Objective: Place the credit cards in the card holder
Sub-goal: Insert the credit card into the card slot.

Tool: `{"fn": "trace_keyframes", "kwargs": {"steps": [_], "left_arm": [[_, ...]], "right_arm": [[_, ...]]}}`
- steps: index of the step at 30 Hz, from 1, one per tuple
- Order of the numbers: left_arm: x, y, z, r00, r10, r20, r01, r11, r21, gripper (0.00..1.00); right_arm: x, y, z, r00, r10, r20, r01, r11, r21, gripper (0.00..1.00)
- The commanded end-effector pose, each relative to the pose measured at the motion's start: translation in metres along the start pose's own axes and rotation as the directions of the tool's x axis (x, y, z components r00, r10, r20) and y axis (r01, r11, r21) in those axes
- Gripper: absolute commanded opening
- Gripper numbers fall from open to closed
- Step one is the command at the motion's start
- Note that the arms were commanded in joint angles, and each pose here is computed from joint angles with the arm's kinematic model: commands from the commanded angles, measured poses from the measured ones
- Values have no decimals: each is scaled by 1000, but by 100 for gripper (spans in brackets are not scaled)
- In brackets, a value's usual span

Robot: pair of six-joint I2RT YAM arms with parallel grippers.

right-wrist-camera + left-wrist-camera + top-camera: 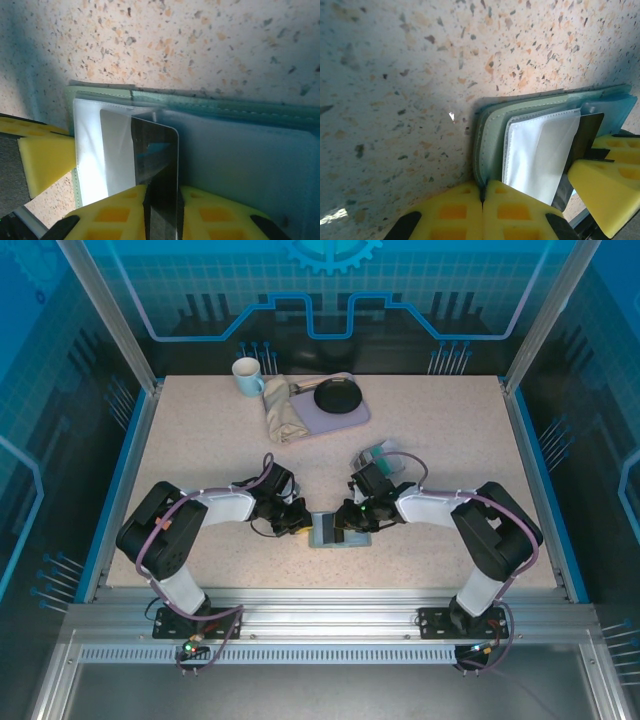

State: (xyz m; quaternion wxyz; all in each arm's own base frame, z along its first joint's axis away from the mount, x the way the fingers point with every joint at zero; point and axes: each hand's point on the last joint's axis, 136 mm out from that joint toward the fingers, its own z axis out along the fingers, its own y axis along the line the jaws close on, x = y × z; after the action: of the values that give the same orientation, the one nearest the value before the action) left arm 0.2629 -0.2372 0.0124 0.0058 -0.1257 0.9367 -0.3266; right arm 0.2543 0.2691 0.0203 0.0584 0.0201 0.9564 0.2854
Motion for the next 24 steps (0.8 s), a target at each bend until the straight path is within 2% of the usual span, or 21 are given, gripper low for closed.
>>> {"fn": "trace_keyframes", "kwargs": {"steps": [1, 5, 8, 12, 24], "left_arm": [[11, 36, 16, 999, -38, -22, 35, 991, -131, 5], [12, 36, 16, 999, -38, -22, 35, 991, -129, 5], [12, 36, 17, 999, -39, -21, 36, 991, -126, 5], [12, 36, 18, 999, -43, -23, 39, 991, -124, 5], [13, 37, 18, 999, -41, -23, 38, 991, -126, 5]], "right_arm": [[12, -13, -1, 999, -2, -41, 5, 996, 86, 22], [13, -11, -1, 999, -19, -50, 24, 995, 97, 21], [13, 2, 2, 997, -40, -65, 43, 998, 54, 15], [15, 21, 9, 995, -33, -95, 32, 999, -18, 18], [10, 8, -8, 998, -34, -61, 39, 996, 76, 23]]}}
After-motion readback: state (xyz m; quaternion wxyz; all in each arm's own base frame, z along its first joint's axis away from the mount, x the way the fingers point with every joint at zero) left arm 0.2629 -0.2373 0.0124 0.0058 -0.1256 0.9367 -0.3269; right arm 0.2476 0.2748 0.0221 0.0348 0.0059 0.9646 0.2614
